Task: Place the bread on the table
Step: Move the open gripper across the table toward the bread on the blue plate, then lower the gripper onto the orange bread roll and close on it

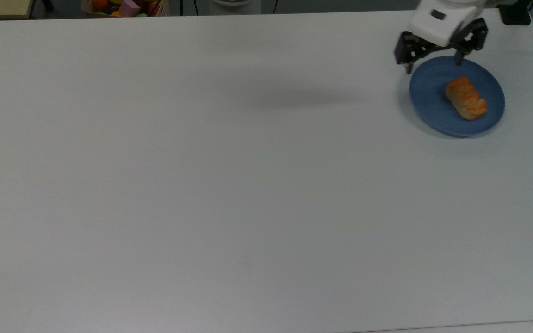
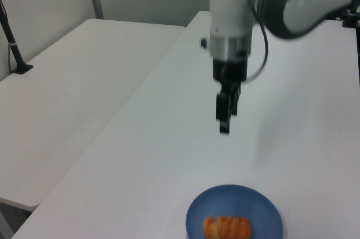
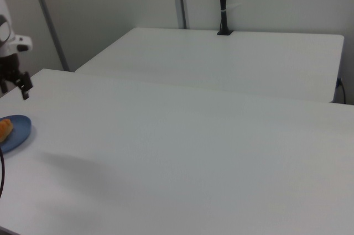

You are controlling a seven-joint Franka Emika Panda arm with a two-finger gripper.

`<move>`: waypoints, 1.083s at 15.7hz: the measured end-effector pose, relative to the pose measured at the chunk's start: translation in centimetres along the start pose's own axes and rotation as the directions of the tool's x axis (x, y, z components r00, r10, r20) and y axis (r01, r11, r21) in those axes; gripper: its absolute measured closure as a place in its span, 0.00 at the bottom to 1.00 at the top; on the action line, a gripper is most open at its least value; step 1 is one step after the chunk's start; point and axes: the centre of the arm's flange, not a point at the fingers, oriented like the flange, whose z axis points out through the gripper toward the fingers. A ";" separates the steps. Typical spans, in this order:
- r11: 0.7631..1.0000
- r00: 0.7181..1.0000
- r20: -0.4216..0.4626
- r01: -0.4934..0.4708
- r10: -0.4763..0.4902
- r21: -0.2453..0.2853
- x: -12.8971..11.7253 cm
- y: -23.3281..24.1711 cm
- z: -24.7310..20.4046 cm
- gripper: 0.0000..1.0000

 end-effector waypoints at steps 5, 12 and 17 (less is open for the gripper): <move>0.992 0.992 -0.019 0.125 -0.125 0.013 -3.2 -9.1 7.4 0.00; 0.991 0.983 -0.125 0.135 -0.137 -0.025 -5.3 -15.1 17.5 0.00; 0.985 0.972 -0.169 0.155 -0.165 -0.071 -4.5 -14.8 18.4 0.04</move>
